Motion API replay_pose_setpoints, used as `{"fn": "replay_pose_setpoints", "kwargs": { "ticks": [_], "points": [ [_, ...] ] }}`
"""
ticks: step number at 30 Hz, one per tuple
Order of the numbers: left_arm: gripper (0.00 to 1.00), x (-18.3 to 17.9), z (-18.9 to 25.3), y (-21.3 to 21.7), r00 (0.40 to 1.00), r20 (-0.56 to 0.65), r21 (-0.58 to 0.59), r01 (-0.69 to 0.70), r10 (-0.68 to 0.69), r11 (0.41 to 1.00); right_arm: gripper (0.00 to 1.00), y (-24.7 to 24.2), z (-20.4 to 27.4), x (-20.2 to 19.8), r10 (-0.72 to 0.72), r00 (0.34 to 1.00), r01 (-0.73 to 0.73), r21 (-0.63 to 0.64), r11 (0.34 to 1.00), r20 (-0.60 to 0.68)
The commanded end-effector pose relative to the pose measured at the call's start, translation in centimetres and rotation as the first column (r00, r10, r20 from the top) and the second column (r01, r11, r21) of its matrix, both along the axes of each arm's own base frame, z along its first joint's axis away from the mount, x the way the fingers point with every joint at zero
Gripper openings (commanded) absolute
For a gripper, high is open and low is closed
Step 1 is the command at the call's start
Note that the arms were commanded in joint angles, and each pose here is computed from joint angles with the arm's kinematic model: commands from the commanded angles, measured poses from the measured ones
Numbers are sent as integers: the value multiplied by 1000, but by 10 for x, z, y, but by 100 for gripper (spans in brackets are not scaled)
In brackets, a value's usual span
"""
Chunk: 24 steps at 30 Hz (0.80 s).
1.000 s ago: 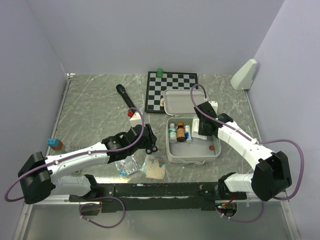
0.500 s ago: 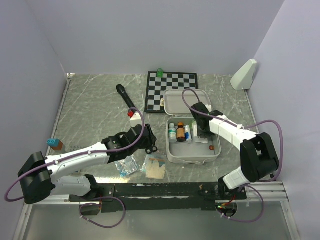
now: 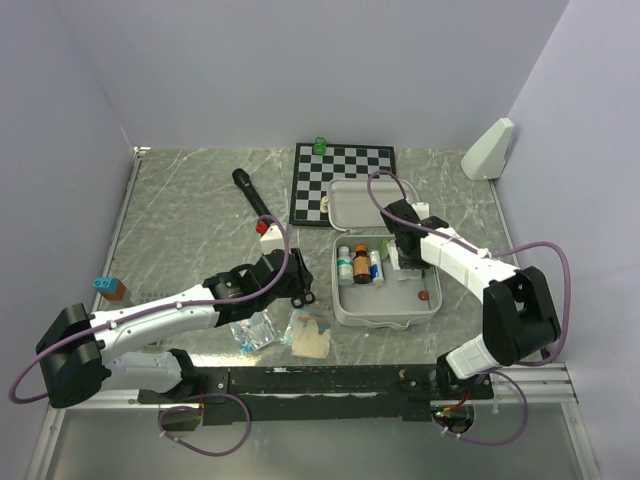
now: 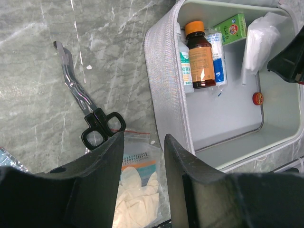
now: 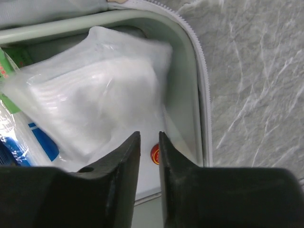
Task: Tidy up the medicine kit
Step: Adjust the medical item in the medicine box.
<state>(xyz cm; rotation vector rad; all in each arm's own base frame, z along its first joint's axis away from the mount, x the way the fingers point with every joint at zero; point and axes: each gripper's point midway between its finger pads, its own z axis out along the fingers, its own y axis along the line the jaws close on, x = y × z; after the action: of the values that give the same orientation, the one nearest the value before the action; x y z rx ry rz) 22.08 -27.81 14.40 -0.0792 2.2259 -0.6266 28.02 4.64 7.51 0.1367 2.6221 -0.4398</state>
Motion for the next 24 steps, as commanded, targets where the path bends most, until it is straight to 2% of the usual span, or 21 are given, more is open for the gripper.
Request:
{"fn": "replay_pose_setpoints", "kwargs": {
  "ticks": [1, 5, 11, 16, 19, 24],
  "points": [
    [45, 5, 19, -5, 1000, 31, -40, 4, -3, 999, 39, -6, 27, -1, -44, 995, 42, 19, 999, 89],
    [44, 5, 18, -7, 1000, 27, -43, 8, -7, 999, 43, 5, 39, 1, -35, 990, 23, 89, 996, 136],
    [44, 3, 17, -10, 1000, 20, -52, 15, -14, 999, 29, 26, 36, 14, -28, 983, -7, 192, 981, 180],
    [44, 3, 18, -7, 1000, 21, -46, 8, -7, 999, 20, 36, 7, 25, -35, 995, 9, 248, 969, 98],
    [44, 2, 18, -6, 1000, 22, -50, 8, -6, 999, 18, 46, -8, 28, -21, 998, 2, 292, 956, 62],
    [45, 3, 15, -6, 1000, 18, -40, 9, -8, 999, 17, 37, -26, 31, -71, 997, 68, 283, 957, 2]
  ]
}}
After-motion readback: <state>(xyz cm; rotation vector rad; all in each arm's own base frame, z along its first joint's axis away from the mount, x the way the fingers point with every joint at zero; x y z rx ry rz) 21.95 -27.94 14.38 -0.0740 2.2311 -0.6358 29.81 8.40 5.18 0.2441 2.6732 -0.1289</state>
